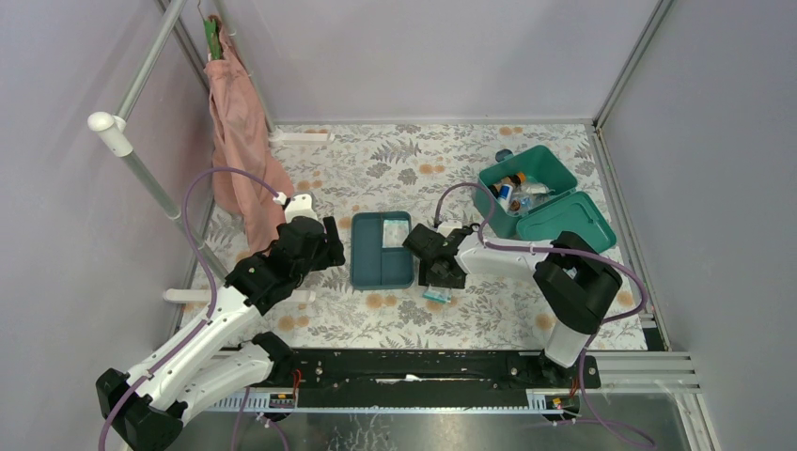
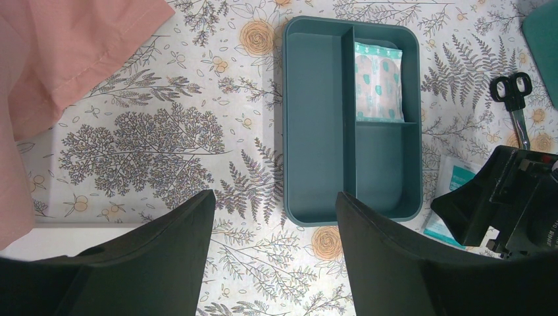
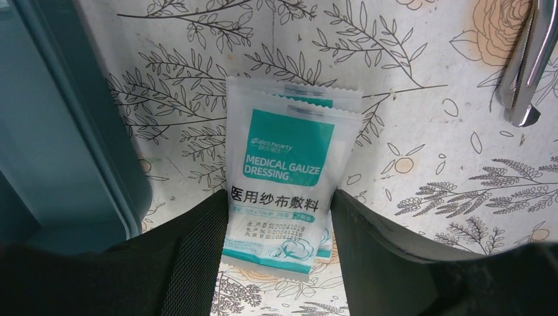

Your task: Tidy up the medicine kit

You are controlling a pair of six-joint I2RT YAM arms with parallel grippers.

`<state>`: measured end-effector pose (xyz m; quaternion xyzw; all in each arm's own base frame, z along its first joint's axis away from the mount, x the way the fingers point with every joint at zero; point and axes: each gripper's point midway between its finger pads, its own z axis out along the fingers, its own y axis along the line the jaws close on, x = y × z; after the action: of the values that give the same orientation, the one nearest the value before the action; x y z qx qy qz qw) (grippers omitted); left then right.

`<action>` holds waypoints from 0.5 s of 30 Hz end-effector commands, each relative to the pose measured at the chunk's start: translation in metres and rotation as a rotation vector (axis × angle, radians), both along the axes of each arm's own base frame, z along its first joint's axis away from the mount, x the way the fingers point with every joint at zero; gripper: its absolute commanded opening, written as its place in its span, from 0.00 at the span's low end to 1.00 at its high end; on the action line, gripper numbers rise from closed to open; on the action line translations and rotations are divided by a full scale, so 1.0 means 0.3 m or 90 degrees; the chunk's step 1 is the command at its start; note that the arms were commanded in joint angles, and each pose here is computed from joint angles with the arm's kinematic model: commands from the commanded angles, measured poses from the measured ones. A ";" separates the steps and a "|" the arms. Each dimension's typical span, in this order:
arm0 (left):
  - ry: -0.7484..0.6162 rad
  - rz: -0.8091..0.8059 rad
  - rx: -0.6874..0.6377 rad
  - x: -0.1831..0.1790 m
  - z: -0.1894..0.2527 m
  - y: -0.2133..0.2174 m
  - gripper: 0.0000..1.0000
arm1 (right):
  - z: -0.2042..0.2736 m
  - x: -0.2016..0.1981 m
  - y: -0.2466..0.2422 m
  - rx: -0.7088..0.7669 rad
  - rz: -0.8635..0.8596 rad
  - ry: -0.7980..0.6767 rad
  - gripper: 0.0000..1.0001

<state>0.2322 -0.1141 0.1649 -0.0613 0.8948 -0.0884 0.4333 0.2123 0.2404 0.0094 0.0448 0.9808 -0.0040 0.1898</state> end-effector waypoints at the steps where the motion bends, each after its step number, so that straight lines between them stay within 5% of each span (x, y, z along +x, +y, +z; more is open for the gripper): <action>1: -0.012 0.003 0.007 0.011 0.017 0.009 0.76 | -0.023 -0.017 -0.095 -0.074 0.025 0.010 0.65; 15: -0.012 0.004 0.006 0.012 0.016 0.008 0.76 | 0.164 0.070 0.013 -0.030 0.043 -0.035 0.63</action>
<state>0.2322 -0.1141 0.1649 -0.0612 0.8949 -0.0885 0.4332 0.2217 0.2365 0.0341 0.0084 0.9794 -0.0301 0.1994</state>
